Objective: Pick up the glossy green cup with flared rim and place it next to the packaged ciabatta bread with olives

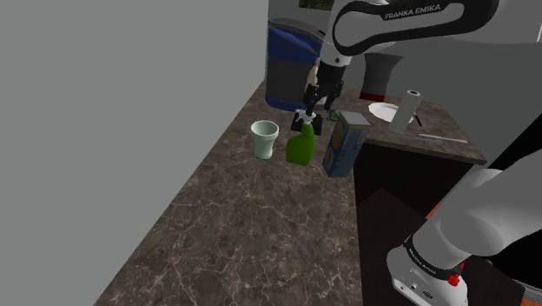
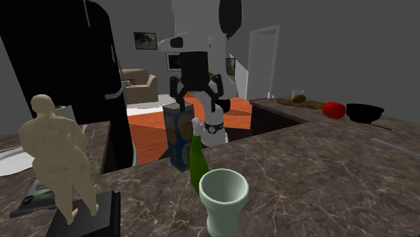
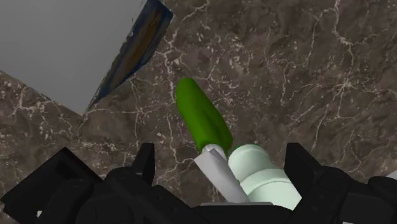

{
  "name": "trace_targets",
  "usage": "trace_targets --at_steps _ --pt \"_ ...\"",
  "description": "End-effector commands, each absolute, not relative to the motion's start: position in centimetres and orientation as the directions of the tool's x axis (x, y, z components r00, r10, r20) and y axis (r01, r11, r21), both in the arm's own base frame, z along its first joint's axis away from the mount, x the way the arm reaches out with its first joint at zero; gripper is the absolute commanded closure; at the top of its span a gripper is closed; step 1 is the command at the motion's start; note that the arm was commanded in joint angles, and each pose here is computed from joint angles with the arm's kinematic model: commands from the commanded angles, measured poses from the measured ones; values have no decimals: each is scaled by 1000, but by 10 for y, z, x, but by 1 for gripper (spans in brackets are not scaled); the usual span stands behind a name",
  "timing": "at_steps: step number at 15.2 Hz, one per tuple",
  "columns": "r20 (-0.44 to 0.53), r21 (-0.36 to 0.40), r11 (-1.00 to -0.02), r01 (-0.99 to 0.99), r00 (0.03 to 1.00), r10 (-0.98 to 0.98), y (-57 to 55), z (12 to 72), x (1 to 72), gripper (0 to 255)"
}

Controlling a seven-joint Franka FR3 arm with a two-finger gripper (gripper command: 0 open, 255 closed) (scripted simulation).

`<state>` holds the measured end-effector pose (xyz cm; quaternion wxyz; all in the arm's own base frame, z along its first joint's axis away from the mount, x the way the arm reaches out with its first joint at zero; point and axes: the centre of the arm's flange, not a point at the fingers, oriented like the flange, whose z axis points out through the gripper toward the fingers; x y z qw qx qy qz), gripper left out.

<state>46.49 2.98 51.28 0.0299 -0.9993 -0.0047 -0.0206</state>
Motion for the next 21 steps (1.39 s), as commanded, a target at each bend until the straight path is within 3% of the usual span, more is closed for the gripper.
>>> trace_targets --at_steps 1,12,21 --pt "41 -66 -998 14 999 12 36 497 488 0" --pt "31 -99 -995 35 999 32 72 424 608 0" --pt "31 -99 -994 36 999 33 77 383 612 0"
